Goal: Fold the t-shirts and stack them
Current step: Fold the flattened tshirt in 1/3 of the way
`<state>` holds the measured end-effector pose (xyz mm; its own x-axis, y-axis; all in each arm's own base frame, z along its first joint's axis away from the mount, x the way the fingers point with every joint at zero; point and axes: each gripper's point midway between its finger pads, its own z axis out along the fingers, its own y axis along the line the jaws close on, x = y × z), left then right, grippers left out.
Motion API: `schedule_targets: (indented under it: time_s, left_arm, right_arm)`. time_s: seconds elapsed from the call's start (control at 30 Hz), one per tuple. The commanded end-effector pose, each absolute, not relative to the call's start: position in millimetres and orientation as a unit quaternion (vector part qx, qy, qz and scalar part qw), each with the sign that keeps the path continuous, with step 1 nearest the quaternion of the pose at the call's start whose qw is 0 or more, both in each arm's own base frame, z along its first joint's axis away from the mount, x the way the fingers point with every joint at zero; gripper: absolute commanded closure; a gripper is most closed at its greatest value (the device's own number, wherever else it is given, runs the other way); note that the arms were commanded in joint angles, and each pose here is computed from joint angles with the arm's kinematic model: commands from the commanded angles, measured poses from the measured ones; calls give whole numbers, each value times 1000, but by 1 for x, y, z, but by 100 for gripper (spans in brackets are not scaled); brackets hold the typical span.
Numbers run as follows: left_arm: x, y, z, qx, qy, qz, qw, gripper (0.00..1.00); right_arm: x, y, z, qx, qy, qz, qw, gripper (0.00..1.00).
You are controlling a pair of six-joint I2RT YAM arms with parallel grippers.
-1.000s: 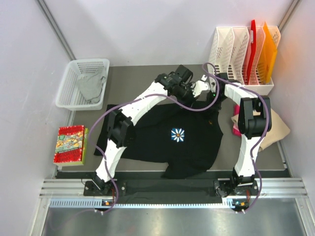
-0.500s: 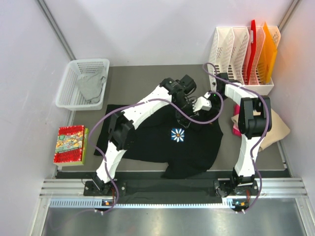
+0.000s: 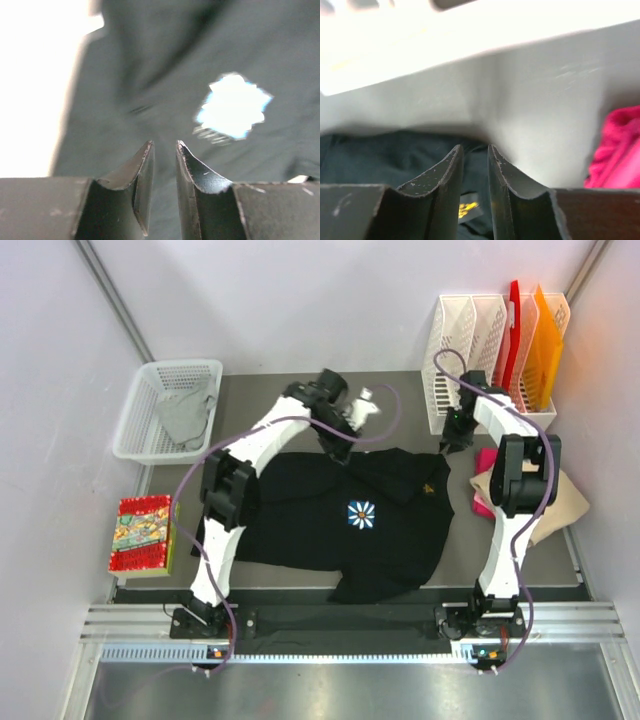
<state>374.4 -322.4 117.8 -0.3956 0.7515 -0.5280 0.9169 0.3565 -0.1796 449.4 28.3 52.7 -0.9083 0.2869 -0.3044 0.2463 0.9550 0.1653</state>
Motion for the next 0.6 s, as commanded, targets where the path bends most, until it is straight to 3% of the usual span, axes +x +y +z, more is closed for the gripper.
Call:
schedule_targets:
  time_s: [0.0, 0.4, 0.57]
  left_arm:
    - [401, -305, 163, 486, 807, -226, 248, 71]
    - [393, -380, 171, 490, 777, -264, 294, 68]
    - [412, -385, 151, 474, 791, -237, 306, 67]
  right_arm:
    - [460, 14, 61, 147, 972, 58, 174, 73]
    - [427, 51, 116, 111, 965, 75, 225, 70]
    - [419, 70, 99, 109, 967, 122, 194, 70]
